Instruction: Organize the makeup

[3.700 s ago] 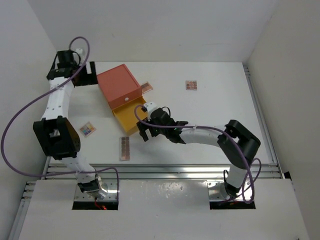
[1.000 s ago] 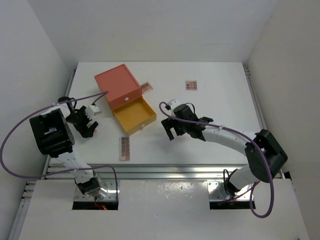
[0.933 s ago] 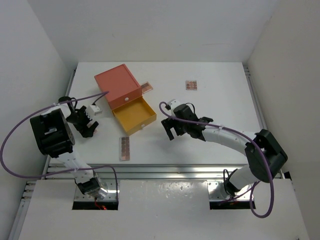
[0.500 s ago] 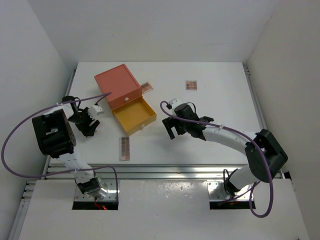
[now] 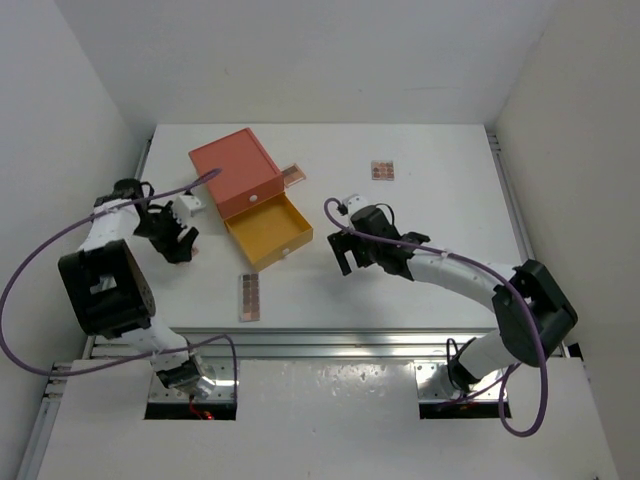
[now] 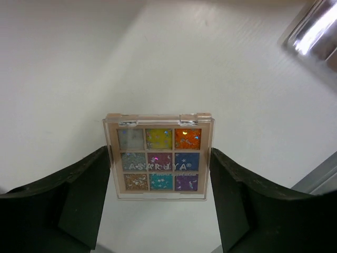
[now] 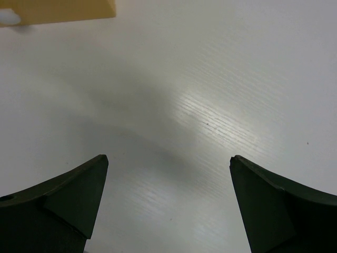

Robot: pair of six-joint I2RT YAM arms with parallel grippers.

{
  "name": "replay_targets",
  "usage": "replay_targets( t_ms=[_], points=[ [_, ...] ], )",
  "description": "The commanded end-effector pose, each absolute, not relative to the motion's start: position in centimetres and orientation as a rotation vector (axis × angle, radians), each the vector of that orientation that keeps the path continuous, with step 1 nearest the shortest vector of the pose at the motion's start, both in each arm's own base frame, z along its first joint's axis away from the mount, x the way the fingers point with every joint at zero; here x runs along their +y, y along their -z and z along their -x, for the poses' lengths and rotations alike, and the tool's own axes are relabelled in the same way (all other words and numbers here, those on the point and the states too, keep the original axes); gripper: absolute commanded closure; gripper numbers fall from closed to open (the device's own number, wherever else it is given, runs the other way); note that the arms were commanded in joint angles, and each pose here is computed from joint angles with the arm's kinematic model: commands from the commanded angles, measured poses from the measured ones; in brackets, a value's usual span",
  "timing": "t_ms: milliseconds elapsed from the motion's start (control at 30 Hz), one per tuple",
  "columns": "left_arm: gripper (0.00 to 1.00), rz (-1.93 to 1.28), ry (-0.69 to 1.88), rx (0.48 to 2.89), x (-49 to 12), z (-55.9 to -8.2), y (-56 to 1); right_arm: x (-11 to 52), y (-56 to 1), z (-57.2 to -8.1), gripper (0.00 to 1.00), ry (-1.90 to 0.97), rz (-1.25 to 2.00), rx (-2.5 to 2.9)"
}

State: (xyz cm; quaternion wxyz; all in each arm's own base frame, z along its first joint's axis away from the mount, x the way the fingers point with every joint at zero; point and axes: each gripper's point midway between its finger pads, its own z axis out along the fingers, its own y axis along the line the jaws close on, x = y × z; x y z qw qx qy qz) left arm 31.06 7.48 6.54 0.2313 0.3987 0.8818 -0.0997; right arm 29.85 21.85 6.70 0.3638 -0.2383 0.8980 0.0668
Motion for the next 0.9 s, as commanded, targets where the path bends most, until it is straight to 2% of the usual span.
replay_targets(
  t_ms=[0,267,467,733,867],
  points=[
    [0.53,-1.090,0.262,2.257,3.9,-31.8,-13.9,20.7,-8.5,-31.1,0.01,-0.179,0.443,2.299],
    [0.53,-1.119,0.471,2.130,-8.1,-32.0,-18.0,19.0,-8.3,-31.7,0.01,-0.179,0.371,2.346],
    [0.53,-1.041,0.321,2.053,-14.7,-39.2,-19.0,18.3,-8.0,-31.5,0.01,-0.189,0.324,2.372],
    [0.53,-0.989,0.277,2.153,-16.3,-42.6,-12.6,16.3,-7.6,-30.7,0.01,-0.147,0.259,2.389],
    [0.47,-1.004,0.252,2.162,-17.0,-43.2,-10.4,15.5,-7.7,-30.4,0.01,-0.128,0.238,2.390]
  ],
)
